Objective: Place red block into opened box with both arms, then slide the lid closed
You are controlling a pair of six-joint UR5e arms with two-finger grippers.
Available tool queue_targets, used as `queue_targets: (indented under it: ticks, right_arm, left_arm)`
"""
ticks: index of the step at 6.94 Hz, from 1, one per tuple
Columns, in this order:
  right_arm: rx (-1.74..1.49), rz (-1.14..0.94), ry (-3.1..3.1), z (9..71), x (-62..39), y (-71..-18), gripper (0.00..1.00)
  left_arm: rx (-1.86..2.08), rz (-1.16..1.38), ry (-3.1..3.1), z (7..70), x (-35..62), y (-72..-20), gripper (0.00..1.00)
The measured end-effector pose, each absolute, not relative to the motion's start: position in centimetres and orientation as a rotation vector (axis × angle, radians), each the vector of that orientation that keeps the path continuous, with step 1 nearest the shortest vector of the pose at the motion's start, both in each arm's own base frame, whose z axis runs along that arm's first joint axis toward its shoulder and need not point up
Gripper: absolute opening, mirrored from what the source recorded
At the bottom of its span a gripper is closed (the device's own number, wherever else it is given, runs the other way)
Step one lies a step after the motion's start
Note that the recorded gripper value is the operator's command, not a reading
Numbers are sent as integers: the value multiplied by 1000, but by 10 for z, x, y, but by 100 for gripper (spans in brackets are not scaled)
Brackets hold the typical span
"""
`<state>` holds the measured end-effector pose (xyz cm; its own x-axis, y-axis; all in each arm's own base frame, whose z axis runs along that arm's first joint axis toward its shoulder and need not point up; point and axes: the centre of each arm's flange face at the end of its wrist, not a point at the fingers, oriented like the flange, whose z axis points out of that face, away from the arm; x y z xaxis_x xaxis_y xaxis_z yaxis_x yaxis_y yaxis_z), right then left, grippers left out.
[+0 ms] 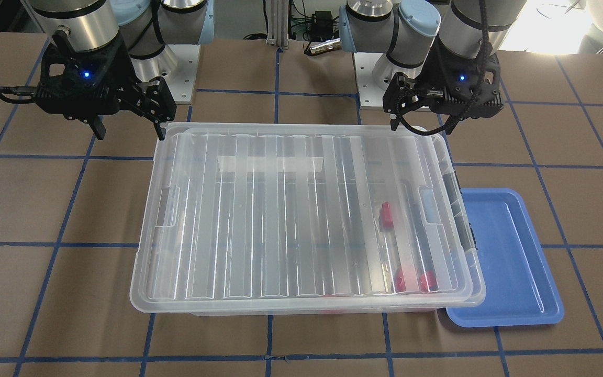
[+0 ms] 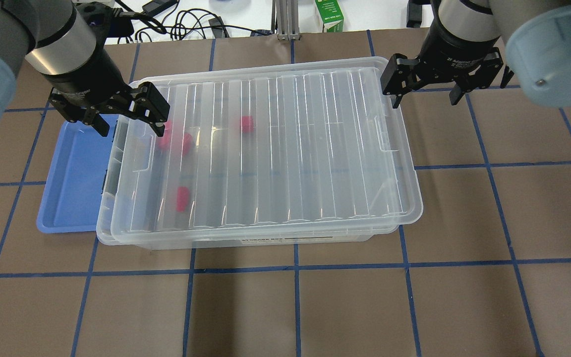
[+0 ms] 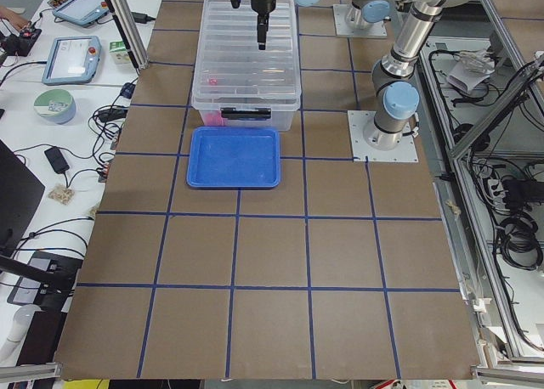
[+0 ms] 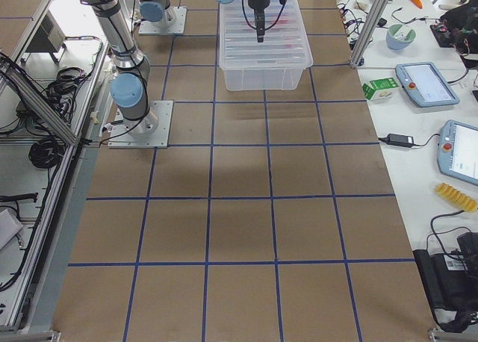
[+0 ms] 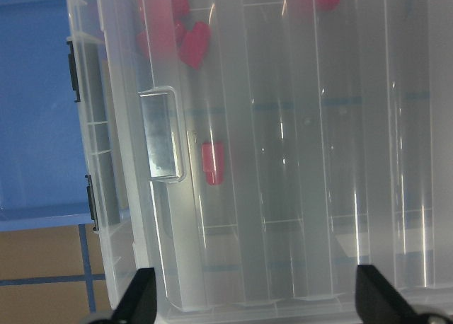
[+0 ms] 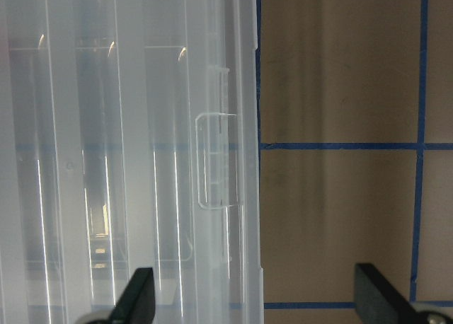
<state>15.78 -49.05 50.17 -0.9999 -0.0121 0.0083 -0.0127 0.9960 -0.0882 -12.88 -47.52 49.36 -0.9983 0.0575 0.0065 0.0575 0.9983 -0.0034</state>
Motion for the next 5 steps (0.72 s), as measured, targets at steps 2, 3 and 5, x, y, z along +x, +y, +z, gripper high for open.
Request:
queue_targets:
  ticks: [2,3,5]
  right_arm:
    - [20,121,-3132,503,156,-490,100]
    - [21,118,-3132,502,156,-490,100]
    - [21,114,-3132,501,156,-490,100]
  left_arm:
    - [-82,-16,-3133,494,-126,-474,100]
    - [-77,-18,-3132,495,-125,-474,100]
    - [-74,-23,-3132,495,-124,-473,100]
